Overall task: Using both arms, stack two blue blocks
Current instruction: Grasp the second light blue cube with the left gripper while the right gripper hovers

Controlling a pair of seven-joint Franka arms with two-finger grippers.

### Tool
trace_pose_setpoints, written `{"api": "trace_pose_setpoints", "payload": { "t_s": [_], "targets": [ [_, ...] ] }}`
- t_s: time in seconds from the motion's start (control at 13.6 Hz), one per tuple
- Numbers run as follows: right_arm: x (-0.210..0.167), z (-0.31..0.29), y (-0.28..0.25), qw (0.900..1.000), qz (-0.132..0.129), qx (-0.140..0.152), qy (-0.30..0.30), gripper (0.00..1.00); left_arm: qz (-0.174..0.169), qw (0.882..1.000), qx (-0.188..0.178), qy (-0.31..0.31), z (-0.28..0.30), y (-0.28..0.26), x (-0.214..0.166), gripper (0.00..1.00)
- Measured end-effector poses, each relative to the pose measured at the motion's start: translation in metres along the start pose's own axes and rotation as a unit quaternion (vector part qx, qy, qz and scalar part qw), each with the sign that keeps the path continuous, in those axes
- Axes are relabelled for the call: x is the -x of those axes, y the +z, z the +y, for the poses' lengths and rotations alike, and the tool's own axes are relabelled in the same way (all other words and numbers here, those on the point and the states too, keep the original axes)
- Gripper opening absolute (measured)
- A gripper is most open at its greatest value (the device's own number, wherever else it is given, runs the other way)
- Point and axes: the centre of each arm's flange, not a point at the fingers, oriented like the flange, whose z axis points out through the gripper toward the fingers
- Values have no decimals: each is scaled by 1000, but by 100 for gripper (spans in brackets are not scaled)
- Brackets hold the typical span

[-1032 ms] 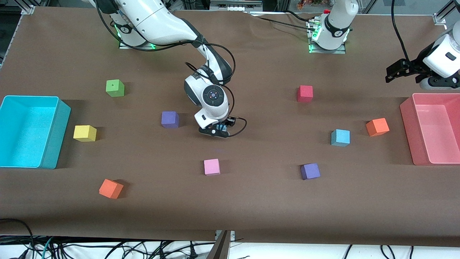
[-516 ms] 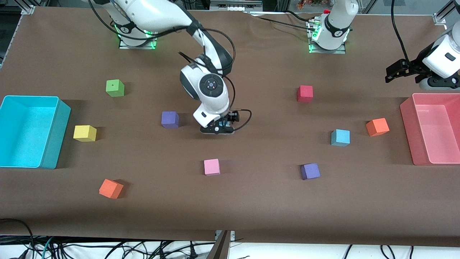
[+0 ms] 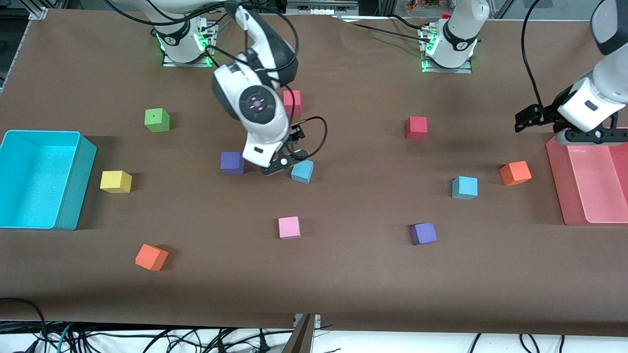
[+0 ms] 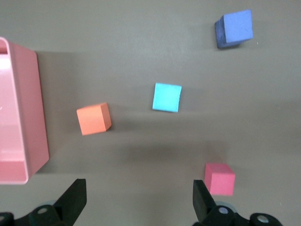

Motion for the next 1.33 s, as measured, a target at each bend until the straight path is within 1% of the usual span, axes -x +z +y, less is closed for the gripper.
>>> {"api": "trace_pose_setpoints", "payload": {
  "t_s": [0.07, 0.15, 0.29, 0.44, 0.66, 0.88, 0.96, 1.03, 1.18, 1.25, 1.33],
  "targets": [
    [5, 15, 7, 999, 10, -26, -24, 100, 10, 1000, 0, 1, 1, 18, -4, 100],
    [13, 27, 16, 998, 29, -43, -42, 100, 22, 1000, 0, 2, 2, 38, -8, 100],
    [33, 43, 42, 993, 73, -57, -73, 100, 38, 999, 0, 3, 4, 85, -10, 100],
    [53, 53, 70, 987, 108, -64, -103, 100, 45, 999, 0, 5, 6, 123, -12, 100],
    [65, 68, 93, 973, 161, -97, -131, 100, 49, 999, -1, 10, 11, 169, -19, 100],
    [68, 83, 101, 954, 215, -142, -154, 100, 56, 998, -1, 18, 20, 207, -28, 100],
    [70, 88, 105, 948, 228, -151, -164, 100, 61, 998, -1, 21, 23, 219, -32, 100],
    [73, 94, 109, 944, 236, -156, -171, 100, 65, 998, -1, 22, 24, 230, -35, 100],
    [78, 107, 121, 939, 250, -168, -165, 100, 63, 998, -1, 25, 28, 251, -37, 100],
    [80, 110, 128, 935, 261, -177, -162, 100, 63, 998, -1, 28, 30, 259, -38, 100],
    [82, 112, 136, 928, 278, -184, -164, 100, 64, 997, -1, 30, 33, 265, -38, 100]
  ]
}}
